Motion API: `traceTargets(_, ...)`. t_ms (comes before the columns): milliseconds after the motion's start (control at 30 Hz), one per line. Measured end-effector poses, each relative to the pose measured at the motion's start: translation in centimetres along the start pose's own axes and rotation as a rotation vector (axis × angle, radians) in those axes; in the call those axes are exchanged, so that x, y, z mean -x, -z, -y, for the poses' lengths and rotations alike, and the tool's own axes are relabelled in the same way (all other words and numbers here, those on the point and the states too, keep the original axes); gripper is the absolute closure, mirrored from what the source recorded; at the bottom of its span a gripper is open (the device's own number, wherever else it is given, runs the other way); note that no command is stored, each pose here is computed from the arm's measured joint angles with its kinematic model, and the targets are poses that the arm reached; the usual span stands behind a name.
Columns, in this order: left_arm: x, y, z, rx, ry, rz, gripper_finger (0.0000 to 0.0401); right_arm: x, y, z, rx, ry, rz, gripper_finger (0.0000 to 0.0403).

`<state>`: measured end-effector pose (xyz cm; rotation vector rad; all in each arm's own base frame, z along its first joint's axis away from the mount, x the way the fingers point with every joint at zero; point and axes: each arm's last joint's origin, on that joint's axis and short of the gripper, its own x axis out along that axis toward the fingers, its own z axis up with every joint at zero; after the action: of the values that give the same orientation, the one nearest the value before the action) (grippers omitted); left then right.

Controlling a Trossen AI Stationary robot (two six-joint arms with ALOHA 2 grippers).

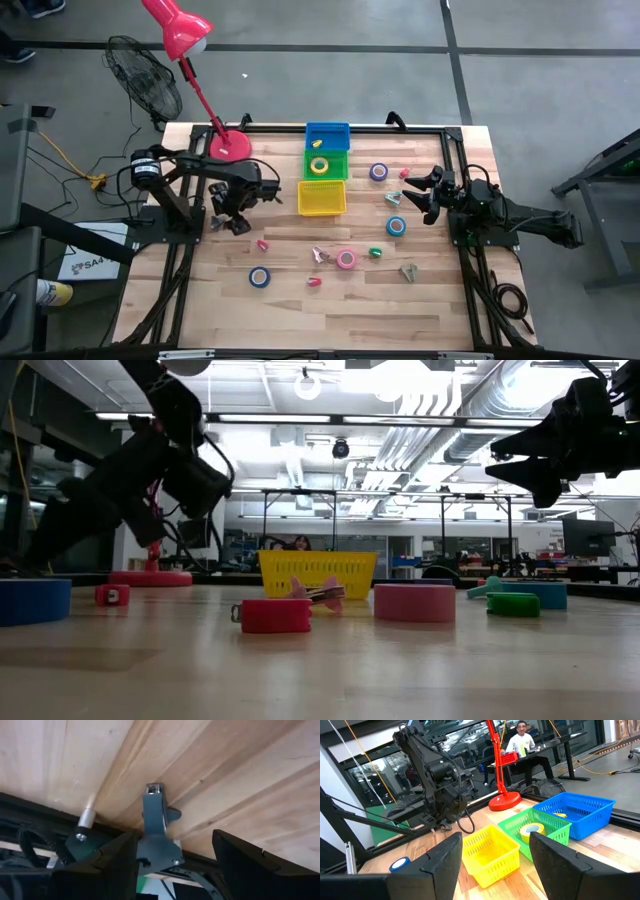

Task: Pick and place Stapler, Stapler remover, tape
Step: Put the black staple remover into the yellow bin

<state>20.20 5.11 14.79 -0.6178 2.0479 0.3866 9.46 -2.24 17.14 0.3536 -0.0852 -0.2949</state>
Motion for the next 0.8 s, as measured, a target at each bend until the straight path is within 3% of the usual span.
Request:
traceTargets(467,-2.7,-0.2,-0.3,0.016,0.023,0.025,0.0150,0.0,0.0,0.0,0.000,0.000,0.000,0.0180)
traceTargets(800,-2.8,-0.3,-0.3,0.038,0.032,0.043,0.0221,0.0,0.0,0.0,0.000,0.000,0.000,0.0180)
